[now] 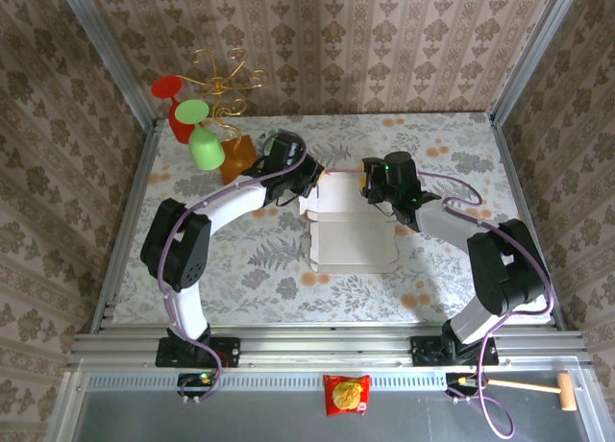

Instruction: Fold the paper box

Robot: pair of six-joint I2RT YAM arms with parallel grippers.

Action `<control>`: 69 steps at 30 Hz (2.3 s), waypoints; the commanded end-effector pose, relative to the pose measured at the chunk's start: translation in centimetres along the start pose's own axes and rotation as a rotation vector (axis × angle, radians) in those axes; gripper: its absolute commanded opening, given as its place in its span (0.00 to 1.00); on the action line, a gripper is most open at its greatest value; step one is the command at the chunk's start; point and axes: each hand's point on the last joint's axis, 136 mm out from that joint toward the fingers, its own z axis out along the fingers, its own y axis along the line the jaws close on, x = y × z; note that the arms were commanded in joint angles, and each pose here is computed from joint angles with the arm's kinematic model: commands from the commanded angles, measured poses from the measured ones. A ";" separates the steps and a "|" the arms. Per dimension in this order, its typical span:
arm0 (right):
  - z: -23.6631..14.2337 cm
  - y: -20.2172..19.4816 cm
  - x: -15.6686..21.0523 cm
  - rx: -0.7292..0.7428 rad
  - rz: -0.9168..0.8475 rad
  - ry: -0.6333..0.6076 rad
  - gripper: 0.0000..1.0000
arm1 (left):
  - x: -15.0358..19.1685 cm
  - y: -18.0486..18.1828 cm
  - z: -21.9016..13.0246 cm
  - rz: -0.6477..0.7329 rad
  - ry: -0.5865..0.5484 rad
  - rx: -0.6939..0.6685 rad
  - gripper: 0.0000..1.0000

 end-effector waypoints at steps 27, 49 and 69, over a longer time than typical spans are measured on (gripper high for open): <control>3.2 -0.2 -0.5 0.066 -0.050 -0.121 0.23 | 0.9 -1.9 -1.6 0.030 -0.021 0.043 0.00; 2.6 0.9 -1.5 0.079 -0.040 -0.128 0.00 | -0.8 -2.6 -7.5 0.191 -0.079 0.013 0.49; -0.8 4.0 -1.6 0.062 0.043 -0.091 0.00 | -1.6 10.5 -5.7 0.214 -0.002 -0.026 0.06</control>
